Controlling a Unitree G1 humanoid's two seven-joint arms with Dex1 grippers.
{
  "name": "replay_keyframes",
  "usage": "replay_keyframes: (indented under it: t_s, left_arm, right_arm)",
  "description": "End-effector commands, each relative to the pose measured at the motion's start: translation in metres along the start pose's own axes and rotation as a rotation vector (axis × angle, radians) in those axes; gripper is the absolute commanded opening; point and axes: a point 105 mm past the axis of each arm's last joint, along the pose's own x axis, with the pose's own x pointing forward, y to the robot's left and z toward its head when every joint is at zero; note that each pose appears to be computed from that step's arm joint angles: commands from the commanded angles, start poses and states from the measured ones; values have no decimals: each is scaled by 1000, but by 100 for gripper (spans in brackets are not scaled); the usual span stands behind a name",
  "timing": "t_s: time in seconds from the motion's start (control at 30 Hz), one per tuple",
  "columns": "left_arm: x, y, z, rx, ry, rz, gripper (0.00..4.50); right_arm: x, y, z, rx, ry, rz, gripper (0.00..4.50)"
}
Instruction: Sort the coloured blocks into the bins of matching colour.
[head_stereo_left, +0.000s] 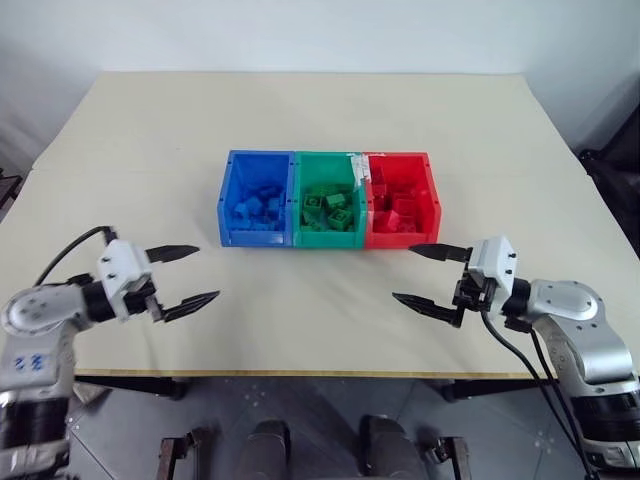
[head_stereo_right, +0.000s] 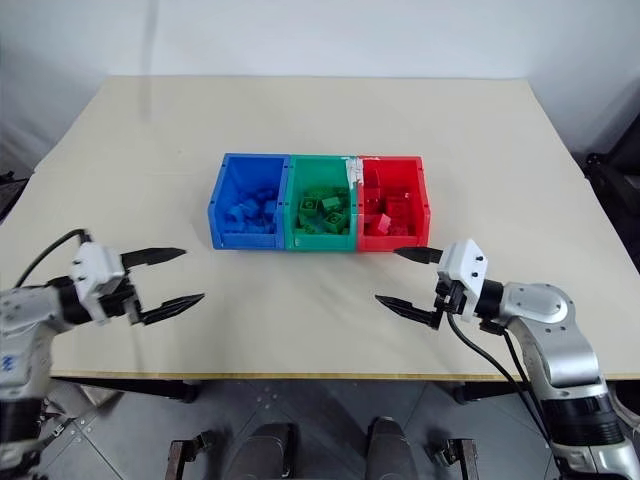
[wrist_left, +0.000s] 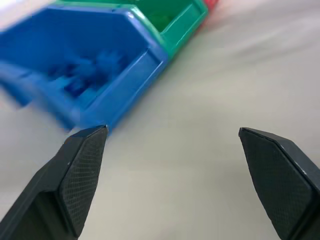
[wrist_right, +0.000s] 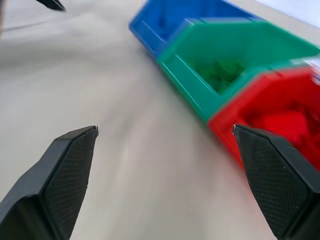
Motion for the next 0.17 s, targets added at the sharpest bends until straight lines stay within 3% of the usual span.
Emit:
replay_keyframes:
  t_s: [0.03,0.17]
  left_arm:
    - [-6,5,12,18,-12,100,447]
    - [-4,10,11,-11,-11,193,447]
  right_arm:
    - [1,-8,5,-23,-45,-43,450]
    - [-8,-17,-3,9,-48,-148,450]
